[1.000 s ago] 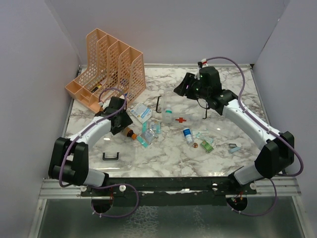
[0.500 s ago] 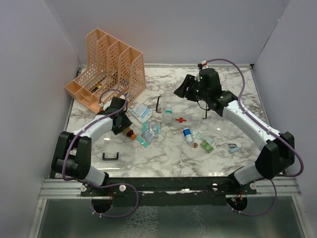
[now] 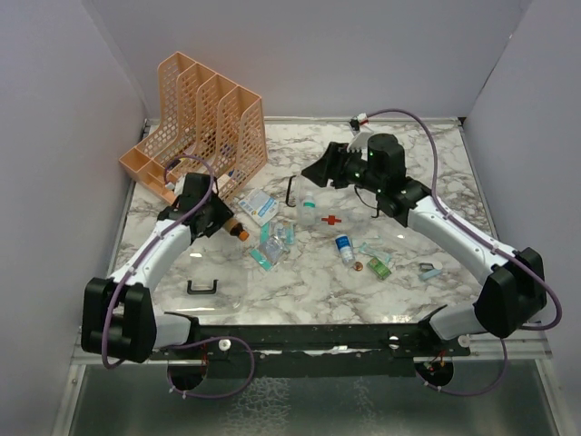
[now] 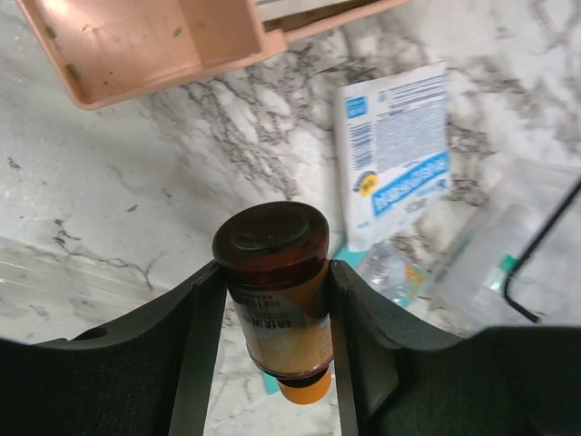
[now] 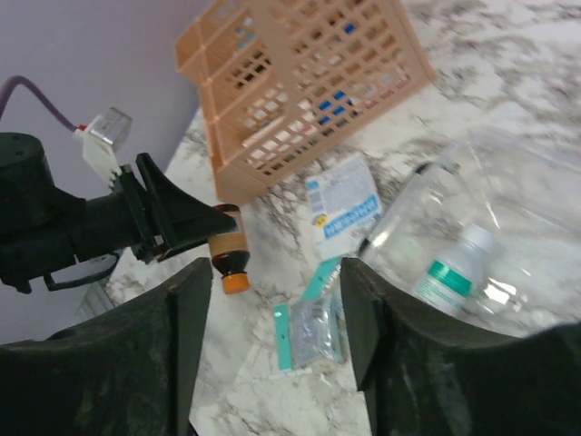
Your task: Organize the medicine kit
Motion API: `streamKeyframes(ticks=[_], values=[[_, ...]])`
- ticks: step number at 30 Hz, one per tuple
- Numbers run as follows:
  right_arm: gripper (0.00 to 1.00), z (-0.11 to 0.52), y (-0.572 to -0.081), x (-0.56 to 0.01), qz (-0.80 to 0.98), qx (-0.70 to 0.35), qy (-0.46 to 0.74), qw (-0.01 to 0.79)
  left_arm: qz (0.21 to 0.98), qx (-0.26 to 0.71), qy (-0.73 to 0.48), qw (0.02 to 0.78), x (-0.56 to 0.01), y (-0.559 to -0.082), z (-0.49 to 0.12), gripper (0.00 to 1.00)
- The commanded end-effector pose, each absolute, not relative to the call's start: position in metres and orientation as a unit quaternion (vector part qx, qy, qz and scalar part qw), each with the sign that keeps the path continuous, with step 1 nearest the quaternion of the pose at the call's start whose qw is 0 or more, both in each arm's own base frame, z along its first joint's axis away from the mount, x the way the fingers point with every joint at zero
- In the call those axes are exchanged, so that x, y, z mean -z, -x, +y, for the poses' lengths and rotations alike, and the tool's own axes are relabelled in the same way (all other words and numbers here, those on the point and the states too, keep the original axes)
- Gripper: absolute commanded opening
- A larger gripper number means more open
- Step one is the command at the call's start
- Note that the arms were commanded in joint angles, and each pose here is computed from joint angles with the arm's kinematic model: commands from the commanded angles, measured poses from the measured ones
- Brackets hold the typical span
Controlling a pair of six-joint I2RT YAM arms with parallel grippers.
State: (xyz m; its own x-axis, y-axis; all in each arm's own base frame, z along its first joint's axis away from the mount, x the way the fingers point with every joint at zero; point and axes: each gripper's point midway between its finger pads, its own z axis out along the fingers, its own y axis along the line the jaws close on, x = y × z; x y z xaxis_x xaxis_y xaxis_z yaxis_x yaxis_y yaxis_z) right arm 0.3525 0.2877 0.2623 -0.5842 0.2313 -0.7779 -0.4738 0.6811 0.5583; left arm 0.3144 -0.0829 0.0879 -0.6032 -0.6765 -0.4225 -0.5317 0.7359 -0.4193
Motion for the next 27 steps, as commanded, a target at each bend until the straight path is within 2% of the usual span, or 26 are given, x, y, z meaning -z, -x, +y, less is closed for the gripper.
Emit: streamKeyframes(ticks=[1, 4, 11, 21, 23, 27], values=[[0.65, 0.326, -0.332, -0.314, 0.707, -0.451, 0.181, 0.513, 0.847, 0.226, 0.354, 0.325, -0.150, -0.331, -0.099, 0.46], [0.71, 0.351, -0.318, -0.320, 0.683, -0.465, 0.213, 0.521, 0.830, 0.288, 0.353, 0.321, -0.183, -0.337, -0.114, 0.46], [0.73, 0.397, -0.303, -0.308, 0.676, -0.464, 0.242, 0.519, 0.790, 0.406, 0.348, 0.300, -0.240, -0.343, -0.146, 0.46], [0.73, 0.403, -0.323, -0.253, 0.764, -0.419, 0.153, 0.466, 0.765, 0.470, 0.359, 0.253, -0.246, -0.339, -0.164, 0.46], [0.72, 0.402, -0.328, -0.245, 0.783, -0.401, 0.142, 0.455, 0.766, 0.471, 0.360, 0.249, -0.243, -0.339, -0.165, 0.46], [0.61, 0.410, -0.324, -0.235, 0.793, -0.408, 0.149, 0.427, 0.767, 0.469, 0.362, 0.245, -0.238, -0.339, -0.165, 0.46]])
